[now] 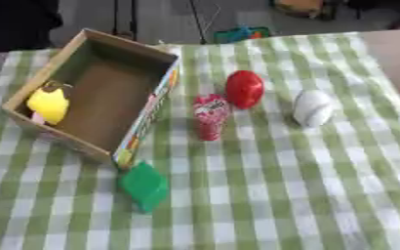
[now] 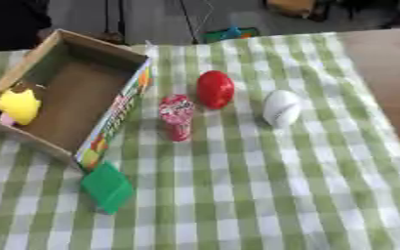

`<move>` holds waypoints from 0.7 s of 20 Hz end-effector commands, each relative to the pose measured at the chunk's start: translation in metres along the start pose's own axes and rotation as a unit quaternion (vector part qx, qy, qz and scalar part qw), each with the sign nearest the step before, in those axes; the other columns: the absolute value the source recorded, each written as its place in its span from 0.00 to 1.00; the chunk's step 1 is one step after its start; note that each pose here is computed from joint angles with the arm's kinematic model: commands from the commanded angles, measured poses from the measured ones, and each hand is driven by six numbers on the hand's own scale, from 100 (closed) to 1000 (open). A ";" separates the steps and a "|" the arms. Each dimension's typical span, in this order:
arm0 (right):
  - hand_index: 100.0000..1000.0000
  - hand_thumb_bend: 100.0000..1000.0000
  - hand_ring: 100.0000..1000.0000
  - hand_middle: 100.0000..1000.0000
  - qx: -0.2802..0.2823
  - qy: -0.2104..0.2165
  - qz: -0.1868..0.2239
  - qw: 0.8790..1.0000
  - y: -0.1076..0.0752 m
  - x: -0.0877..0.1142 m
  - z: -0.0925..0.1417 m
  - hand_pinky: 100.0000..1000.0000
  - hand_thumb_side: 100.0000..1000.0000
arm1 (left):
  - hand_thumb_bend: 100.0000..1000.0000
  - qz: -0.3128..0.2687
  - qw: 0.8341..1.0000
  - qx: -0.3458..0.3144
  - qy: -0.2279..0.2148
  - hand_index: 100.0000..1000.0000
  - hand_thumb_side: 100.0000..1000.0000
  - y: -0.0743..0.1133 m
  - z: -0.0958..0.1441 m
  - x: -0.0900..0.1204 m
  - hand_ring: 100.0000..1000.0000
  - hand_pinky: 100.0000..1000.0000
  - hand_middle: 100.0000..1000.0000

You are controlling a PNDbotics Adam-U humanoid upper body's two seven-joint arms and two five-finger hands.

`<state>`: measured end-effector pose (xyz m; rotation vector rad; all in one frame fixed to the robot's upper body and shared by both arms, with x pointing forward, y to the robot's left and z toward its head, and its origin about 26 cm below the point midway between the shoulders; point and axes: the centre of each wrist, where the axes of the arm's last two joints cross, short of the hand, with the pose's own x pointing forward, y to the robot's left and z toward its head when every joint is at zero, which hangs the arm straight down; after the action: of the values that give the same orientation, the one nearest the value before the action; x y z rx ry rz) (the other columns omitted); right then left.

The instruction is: Pick up objects on the table and place them in the box.

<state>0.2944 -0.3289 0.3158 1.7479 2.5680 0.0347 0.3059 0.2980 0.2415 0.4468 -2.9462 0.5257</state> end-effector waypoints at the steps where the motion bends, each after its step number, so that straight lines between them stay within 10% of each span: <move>1: 0.87 0.15 0.83 0.83 0.066 -0.060 0.039 0.995 -0.008 0.006 -0.029 0.75 1.00 | 0.00 0.005 1.000 -0.007 -0.016 0.73 1.00 0.000 -0.008 0.004 0.58 0.66 0.71; 8: 0.92 0.26 0.79 0.84 0.246 -0.127 0.090 0.957 -0.002 0.026 -0.053 0.70 1.00 | 0.00 0.008 1.000 -0.014 -0.013 0.72 1.00 -0.002 -0.008 0.004 0.58 0.66 0.70; 14: 1.00 0.25 0.79 0.89 0.419 -0.185 0.144 0.877 0.003 0.041 -0.064 0.62 1.00 | 0.00 0.011 1.000 -0.022 -0.010 0.72 1.00 -0.003 -0.009 0.004 0.57 0.66 0.69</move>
<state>0.2870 -0.2914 0.3689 2.0114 2.2389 -1.3493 0.3062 0.2960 0.2419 0.4212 -2.9411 0.4955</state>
